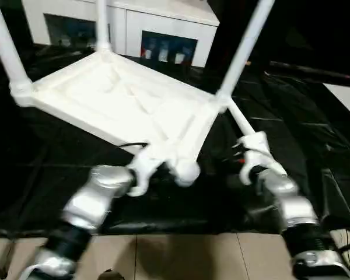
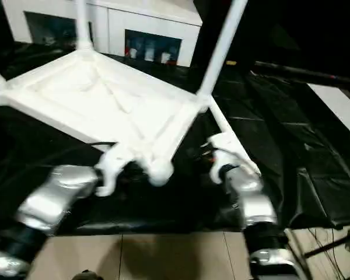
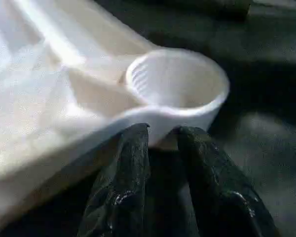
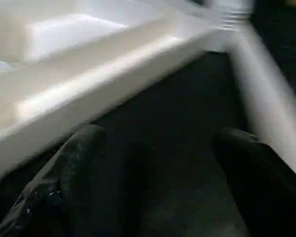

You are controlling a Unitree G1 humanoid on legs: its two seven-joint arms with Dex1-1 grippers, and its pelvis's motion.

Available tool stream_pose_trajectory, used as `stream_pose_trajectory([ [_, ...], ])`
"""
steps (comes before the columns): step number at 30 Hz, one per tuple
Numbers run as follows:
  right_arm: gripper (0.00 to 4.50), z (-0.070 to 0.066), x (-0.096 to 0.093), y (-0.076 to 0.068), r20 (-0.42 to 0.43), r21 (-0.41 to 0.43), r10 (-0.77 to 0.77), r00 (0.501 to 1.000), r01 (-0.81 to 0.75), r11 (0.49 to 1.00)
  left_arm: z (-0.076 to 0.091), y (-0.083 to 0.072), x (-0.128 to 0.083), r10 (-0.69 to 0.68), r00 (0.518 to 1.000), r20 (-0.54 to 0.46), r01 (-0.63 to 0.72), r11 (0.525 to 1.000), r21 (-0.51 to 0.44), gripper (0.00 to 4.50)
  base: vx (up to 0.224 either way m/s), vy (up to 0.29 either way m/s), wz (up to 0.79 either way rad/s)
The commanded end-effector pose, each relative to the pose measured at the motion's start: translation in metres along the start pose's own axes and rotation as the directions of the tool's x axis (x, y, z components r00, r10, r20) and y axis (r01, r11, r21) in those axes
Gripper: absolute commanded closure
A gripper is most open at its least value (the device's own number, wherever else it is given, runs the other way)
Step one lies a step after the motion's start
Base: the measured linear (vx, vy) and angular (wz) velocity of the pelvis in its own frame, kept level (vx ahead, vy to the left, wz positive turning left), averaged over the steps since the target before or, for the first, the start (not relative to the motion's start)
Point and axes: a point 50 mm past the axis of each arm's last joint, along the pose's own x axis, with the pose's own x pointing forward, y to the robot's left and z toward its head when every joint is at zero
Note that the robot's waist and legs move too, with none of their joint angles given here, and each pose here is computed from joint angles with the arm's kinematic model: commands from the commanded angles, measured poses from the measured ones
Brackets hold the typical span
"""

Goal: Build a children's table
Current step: Rotate leg to tighten, then pick table leg

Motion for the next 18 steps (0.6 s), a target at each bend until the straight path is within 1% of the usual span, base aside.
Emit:
stream_pose_trajectory([
  [1,0.67,0.01,-0.003,-0.016,-0.027,-0.067,-0.105,0.994,0.103,0.992,0.015,-0.004,0.01,0.005,0.999,0.053,-0.008,0.998,0.056,3.13,0.0,0.0,0.0],
  [3,0.67,0.019,-0.004,-0.02,-0.02,-0.058,-0.104,0.994,0.103,0.993,0.018,-0.003,0.014,0.035,0.996,0.078,-0.04,0.997,0.066,3.13,0.0,0.0,0.0],
  [4,0.67,0.023,-0.004,-0.023,-0.017,-0.032,-0.104,0.994,0.103,0.994,0.02,-0.002,0.014,0.04,0.995,0.092,-0.046,0.997,0.068,3.13,0.0,0.0,0.0],
  [5,0.67,0.028,-0.004,-0.027,-0.014,0.023,-0.095,0.995,0.096,0.995,0.022,-0.001,0.014,0.048,0.992,0.117,-0.057,0.996,0.069,3.13,0.0,0.0,0.0],
  [6,0.5,0.033,-0.003,-0.032,-0.015,0.081,-0.108,0.994,0.108,0.991,0.024,0.001,0.013,0.058,0.989,0.138,-0.067,0.996,0.063,3.11,0.0,0.0,0.0],
  [7,0.5,0.037,-0.003,-0.037,-0.022,0.11,-0.118,0.993,0.12,0.987,0.025,0.002,0.011,0.061,0.987,0.151,-0.071,0.996,0.057,3.11,0.0,0.0,0.0],
  [8,0.4,0.04,-0.002,-0.041,-0.032,0.127,-0.13,0.991,0.133,0.983,0.026,0.004,0.01,0.063,0.985,0.161,-0.073,0.996,0.053,3.11,0.0,0.0,0.0],
  [10,0.23,0.045,0.002,-0.051,-0.084,0.094,-0.159,0.984,0.167,0.982,0.026,0.004,0.004,0.036,0.985,0.17,-0.045,0.998,0.05,3.11,0.0,0.0,0.0],
  [11,0.23,0.048,0.004,-0.058,-0.113,0.071,-0.179,0.977,0.188,0.98,0.027,0.002,0.0,-0.001,0.984,0.176,-0.009,0.999,0.052,3.11,0.0,0.0,0.0],
  [13,0.04,0.052,0.007,-0.065,-0.151,0.047,-0.19,0.97,0.199,0.979,0.029,-0.001,-0.007,-0.046,0.983,0.178,0.037,0.998,0.052,3.11,0.0,0.0,0.0],
  [14,0.04,0.055,0.01,-0.071,-0.183,0.033,-0.193,0.964,0.202,0.979,0.029,-0.005,-0.012,-0.09,0.981,0.171,0.079,0.995,0.067,3.11,0.0,0.0,0.0],
  [15,0.04,0.056,0.01,-0.074,-0.196,0.025,-0.198,0.96,0.206,0.978,0.029,-0.006,-0.015,-0.109,0.98,0.168,0.098,0.992,0.075,3.11,0.0,0.0,0.0],
  [16,0.04,0.057,0.011,-0.075,-0.2,0.023,-0.2,0.959,0.208,0.978,0.029,-0.007,-0.015,-0.115,0.979,0.166,0.103,0.992,0.077,3.11,0.0,0.0,0.0],
  [17,0.04,0.058,0.012,-0.081,-0.231,0.01,-0.219,0.948,0.228,0.974,0.029,-0.008,-0.021,-0.134,0.979,0.154,0.121,0.989,0.089,3.11,0.0,0.0,0.0],
  [18,0.04,0.058,0.012,-0.082,-0.243,0.009,-0.22,0.945,0.229,0.973,0.029,-0.009,-0.023,-0.141,0.979,0.149,0.128,0.987,0.092,3.11,0.0,0.0,0.0],
])
